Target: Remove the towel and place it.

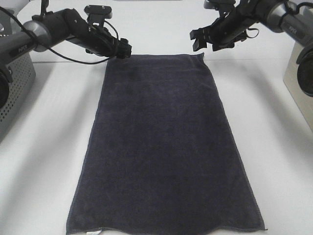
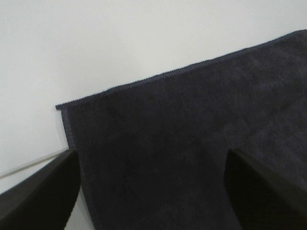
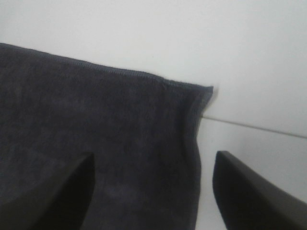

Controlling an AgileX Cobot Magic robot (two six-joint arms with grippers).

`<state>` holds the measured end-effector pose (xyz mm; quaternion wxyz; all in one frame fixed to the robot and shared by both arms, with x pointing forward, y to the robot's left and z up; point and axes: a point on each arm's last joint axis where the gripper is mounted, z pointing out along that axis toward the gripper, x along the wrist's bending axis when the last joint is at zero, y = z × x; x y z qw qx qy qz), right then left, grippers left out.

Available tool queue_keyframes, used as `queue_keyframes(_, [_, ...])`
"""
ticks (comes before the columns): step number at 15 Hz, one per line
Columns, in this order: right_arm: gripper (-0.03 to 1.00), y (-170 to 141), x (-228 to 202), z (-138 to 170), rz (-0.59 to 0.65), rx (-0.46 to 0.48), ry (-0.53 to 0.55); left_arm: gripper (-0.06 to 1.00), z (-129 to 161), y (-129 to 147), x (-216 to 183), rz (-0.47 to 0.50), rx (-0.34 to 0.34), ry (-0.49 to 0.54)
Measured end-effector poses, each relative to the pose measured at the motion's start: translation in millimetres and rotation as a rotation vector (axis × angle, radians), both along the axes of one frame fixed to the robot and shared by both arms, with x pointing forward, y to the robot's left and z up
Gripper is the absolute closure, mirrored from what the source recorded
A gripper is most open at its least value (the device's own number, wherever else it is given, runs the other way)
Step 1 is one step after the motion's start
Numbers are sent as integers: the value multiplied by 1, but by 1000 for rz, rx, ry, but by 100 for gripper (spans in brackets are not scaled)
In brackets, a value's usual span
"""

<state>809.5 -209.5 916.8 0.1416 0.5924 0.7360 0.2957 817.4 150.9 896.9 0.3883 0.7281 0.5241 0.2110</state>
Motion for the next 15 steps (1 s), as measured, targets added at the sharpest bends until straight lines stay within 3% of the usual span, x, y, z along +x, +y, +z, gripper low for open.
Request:
queue_keyframes(2, [23, -3, -14, 33, 6, -29, 83, 17, 27, 5, -9, 36, 25, 104])
queue_keyframes(3, [21, -8, -30, 73, -9, -63, 137, 17, 65, 14, -23, 109, 64, 198])
queue_keyframes(5, [21, -14, -46, 116, -57, -90, 130, 17, 111, 25, -42, 148, 134, 252])
queue_keyframes(7, [21, -19, -61, 152, -73, -116, 105, 17, 157, 35, -59, 176, 188, 234])
queue_keyframes(9, [21, -25, -71, 180, -92, -121, 62, 17, 197, 58, -74, 221, 189, 208])
queue_keyframes(13, [21, -51, -90, 224, -154, -104, -15, 17, 232, 125, -83, 352, 157, 179])
queue_keyframes(15, [21, -62, -103, 233, -177, -110, 6, 17, 245, 140, -89, 365, 115, 164])
